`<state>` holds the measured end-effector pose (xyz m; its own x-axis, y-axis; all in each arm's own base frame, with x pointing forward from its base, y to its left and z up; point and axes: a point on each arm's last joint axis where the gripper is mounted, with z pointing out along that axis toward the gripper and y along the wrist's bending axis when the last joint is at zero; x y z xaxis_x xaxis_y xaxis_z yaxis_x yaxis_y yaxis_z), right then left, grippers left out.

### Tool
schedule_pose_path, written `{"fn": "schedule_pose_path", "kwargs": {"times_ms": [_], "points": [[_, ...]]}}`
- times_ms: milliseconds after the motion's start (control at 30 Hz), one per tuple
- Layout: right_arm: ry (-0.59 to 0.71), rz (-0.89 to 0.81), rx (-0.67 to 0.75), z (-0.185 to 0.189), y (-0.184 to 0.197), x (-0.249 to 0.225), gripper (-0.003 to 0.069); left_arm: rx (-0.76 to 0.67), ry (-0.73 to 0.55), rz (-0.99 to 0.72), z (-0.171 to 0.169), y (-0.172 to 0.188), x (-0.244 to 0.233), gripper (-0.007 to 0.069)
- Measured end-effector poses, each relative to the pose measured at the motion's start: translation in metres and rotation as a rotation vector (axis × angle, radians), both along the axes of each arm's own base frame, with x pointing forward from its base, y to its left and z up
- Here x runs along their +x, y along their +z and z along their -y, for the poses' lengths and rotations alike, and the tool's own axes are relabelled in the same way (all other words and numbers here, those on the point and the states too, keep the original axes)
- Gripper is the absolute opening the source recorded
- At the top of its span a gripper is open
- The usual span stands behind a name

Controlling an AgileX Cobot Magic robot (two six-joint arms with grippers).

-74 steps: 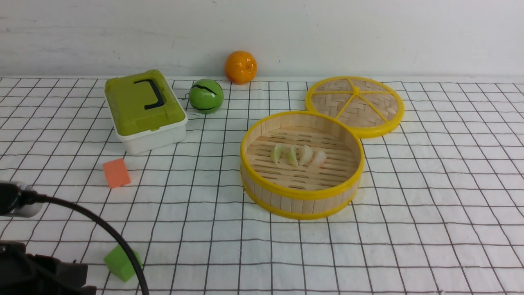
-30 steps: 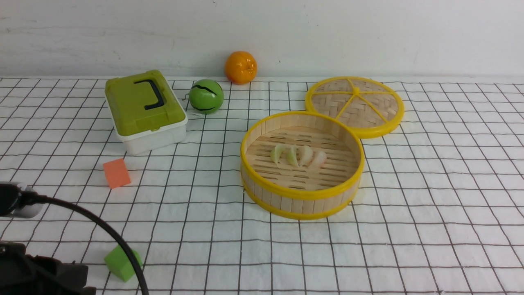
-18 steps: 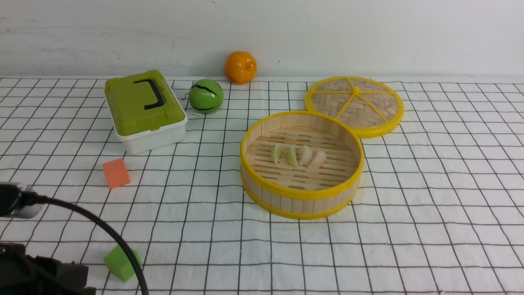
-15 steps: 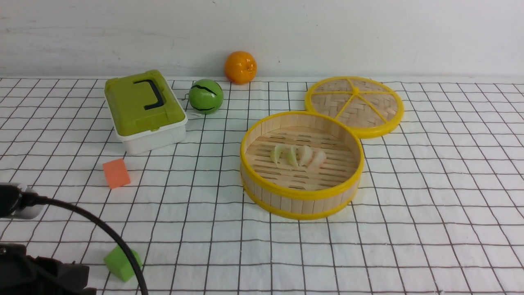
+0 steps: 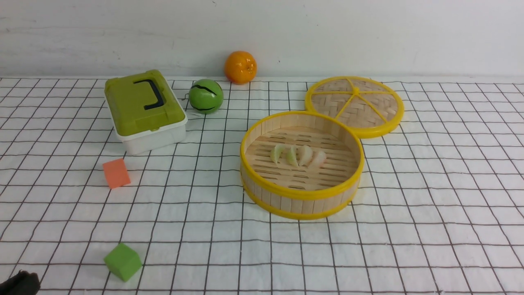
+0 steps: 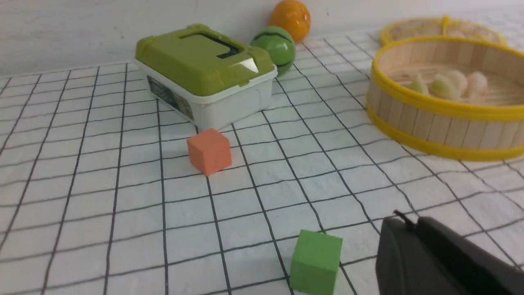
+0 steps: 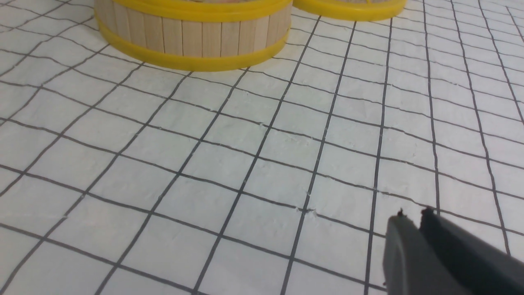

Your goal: Put the dumplings into the steamer on the table with the white tablecloth.

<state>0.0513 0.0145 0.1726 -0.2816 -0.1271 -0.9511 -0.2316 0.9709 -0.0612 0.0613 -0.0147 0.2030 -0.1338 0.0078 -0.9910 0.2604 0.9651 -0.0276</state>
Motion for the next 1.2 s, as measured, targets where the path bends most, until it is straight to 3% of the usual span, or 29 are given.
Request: {"fn": "schedule_pose_path", "kwargs": {"times_ms": [100,233,333,500,1200], "points": [[0.000,0.000,0.000,0.000,0.000,0.000,0.0055,-0.140,0.071,-0.013,-0.005,-0.013,-0.005,-0.0013],[0.000,0.000,-0.001,0.000,0.000,0.000,0.0059,-0.181,0.124,-0.109,-0.007,-0.023,-0.007,-0.0013],[0.000,0.000,-0.001,0.000,0.000,0.000,0.0062,-0.130,0.120,-0.199,-0.006,-0.032,-0.009,-0.0013],[0.000,0.000,-0.001,0.000,0.000,0.000,0.0064,-0.058,0.083,-0.196,-0.004,-0.033,-0.010,-0.0013],[0.000,0.000,-0.001,0.000,0.000,0.000,0.0092,-0.049,0.076,-0.196,-0.004,-0.033,-0.010,-0.0013]]}}
